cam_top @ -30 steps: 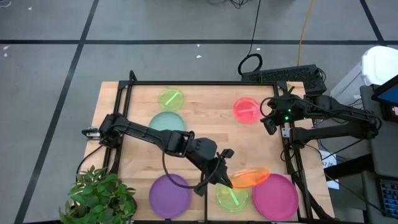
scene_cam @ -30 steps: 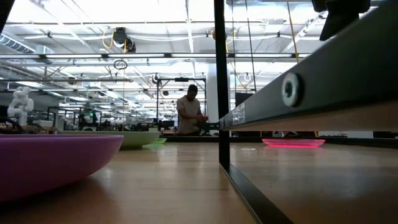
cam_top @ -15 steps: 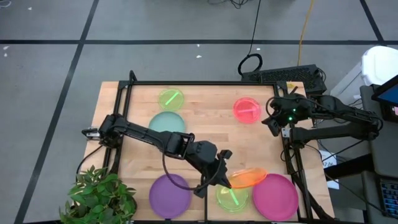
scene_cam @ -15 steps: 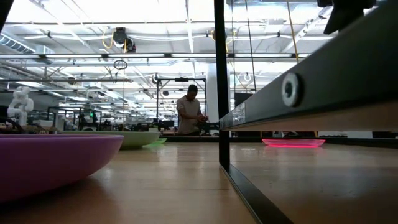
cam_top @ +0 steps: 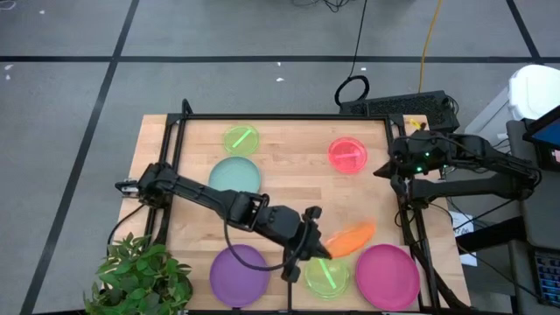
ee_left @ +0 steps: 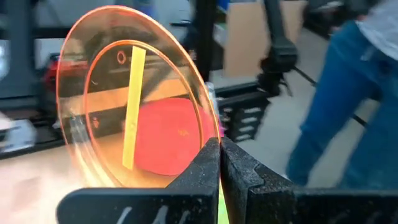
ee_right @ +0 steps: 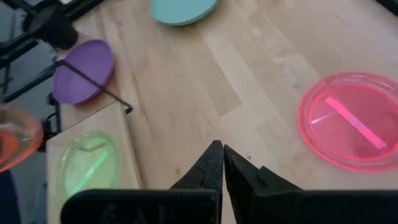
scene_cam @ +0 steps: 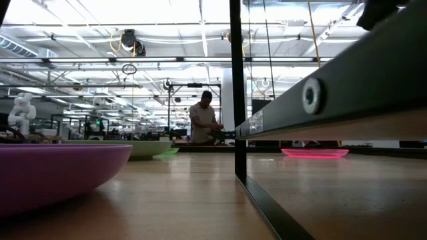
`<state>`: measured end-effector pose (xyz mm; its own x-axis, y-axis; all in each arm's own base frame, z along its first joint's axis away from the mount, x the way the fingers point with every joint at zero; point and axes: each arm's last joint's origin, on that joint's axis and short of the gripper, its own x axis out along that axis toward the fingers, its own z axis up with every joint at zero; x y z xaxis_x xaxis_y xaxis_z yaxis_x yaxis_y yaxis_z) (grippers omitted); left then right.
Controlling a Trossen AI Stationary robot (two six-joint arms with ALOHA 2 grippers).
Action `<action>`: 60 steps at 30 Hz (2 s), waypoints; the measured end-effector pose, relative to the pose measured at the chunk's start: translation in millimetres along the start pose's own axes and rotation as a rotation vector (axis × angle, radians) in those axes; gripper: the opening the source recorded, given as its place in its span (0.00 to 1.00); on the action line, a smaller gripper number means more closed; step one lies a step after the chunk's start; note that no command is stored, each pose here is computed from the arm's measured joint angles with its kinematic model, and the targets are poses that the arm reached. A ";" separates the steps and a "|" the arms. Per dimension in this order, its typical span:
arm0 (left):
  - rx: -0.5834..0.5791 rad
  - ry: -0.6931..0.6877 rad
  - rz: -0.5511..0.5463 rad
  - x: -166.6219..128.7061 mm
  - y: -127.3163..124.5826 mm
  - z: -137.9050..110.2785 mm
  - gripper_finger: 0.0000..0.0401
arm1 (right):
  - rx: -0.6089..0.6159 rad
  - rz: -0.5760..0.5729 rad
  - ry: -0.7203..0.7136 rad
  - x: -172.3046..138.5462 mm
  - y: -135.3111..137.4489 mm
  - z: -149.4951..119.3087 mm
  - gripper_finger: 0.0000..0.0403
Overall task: Place and stack plates onto a shelf
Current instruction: Stack the orange plate on top of the green plate on the shelf
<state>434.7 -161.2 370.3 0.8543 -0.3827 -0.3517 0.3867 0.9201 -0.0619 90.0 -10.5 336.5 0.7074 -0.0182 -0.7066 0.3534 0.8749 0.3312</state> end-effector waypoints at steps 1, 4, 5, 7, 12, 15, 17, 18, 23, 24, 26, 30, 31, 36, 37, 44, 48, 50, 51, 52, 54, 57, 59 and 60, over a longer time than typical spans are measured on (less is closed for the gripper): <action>-0.006 -0.011 0.020 -0.1 1.9 1.0 0.01 | -0.007 0.002 -0.004 -1.0 -0.1 -0.5 0.00; -0.013 -0.058 0.055 -0.7 8.4 5.7 0.01 | -0.011 0.008 -0.016 -3.7 -0.5 -2.0 0.00; -0.019 -0.077 0.057 -0.9 9.8 7.5 0.01 | -0.013 0.009 -0.019 -4.4 -0.6 -2.4 0.00; -0.039 -0.107 0.061 -1.4 12.4 10.5 0.01 | -0.026 0.011 -0.024 -5.5 -0.8 -3.0 0.00; -0.055 -0.126 0.039 -1.2 6.7 12.1 0.01 | -0.029 0.014 -0.032 -7.3 -1.0 -4.0 0.00; -0.080 -0.068 0.013 11.9 -4.9 -0.4 0.01 | -0.028 0.014 -0.032 -7.3 -1.0 -4.0 0.00; -0.092 0.008 -0.001 26.8 -13.1 -17.0 0.01 | -0.025 0.014 -0.032 -7.3 -1.0 -4.0 0.00; -0.098 0.026 -0.008 34.1 -16.8 -23.8 0.01 | -0.019 0.014 -0.032 -7.4 -1.1 -4.0 0.00; -0.128 0.071 -0.016 56.4 -30.7 -44.8 0.01 | -0.001 0.012 -0.033 -7.3 -1.1 -4.0 0.00; -0.124 0.084 -0.016 57.5 -32.7 -47.1 0.01 | 0.000 0.012 -0.033 -7.3 -1.1 -4.0 0.00; -0.105 0.112 -0.006 61.6 -35.4 -53.5 0.01 | 0.011 0.012 -0.033 -7.3 -1.1 -4.0 0.00; -0.048 0.186 0.003 63.8 -39.4 -63.7 0.01 | 0.015 0.007 -0.034 -7.2 -1.2 -3.9 0.00; -0.031 0.202 -0.009 66.1 -39.6 -67.2 0.01 | 0.015 0.007 -0.034 -7.2 -1.3 -3.8 0.00; 0.048 0.265 -0.045 75.6 -40.5 -82.3 0.01 | 0.018 0.008 -0.034 -7.2 -1.2 -3.9 0.00; 0.058 0.276 -0.042 75.9 -40.3 -83.9 0.01 | 0.018 0.009 -0.033 -7.2 -1.2 -3.9 0.00; 0.083 0.317 -0.038 79.8 -40.1 -92.1 0.01 | 0.026 0.011 -0.032 -7.1 -1.1 -4.0 0.00; 0.084 0.329 -0.034 77.9 -40.6 -92.0 0.01 | 0.025 0.013 -0.031 -7.2 -1.1 -4.1 0.00; 0.098 0.357 -0.036 76.8 -41.7 -94.4 0.01 | 0.022 0.014 -0.031 -7.3 -1.1 -4.1 0.00; 0.107 0.366 -0.036 76.8 -41.9 -95.6 0.01 | 0.021 0.014 -0.031 -7.3 -1.1 -4.1 0.00; 0.108 0.381 -0.036 76.4 -41.7 -97.1 0.01 | 0.021 0.014 -0.031 -7.2 -1.1 -4.1 0.00; 0.097 0.384 -0.030 76.4 -40.3 -97.2 0.01 | 0.020 0.014 -0.031 -7.3 -1.1 -4.1 0.00; 0.088 0.379 -0.025 76.7 -36.5 -96.5 0.01 | 0.017 0.014 -0.033 -7.5 -1.2 -4.3 0.00; 0.080 0.374 -0.026 76.8 -36.0 -96.0 0.01 | 0.009 0.014 -0.033 -7.5 -1.2 -4.3 0.00; 0.077 0.372 -0.034 76.9 -36.1 -95.8 0.01 | 0.003 0.013 -0.033 -7.5 -1.2 -4.3 0.00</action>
<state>453.1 -215.9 255.9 0.6612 -0.3437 -0.6668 0.4497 0.8931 -0.0144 81.6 -9.3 338.7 0.7317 -0.0224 -0.6812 0.3455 0.8738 0.3423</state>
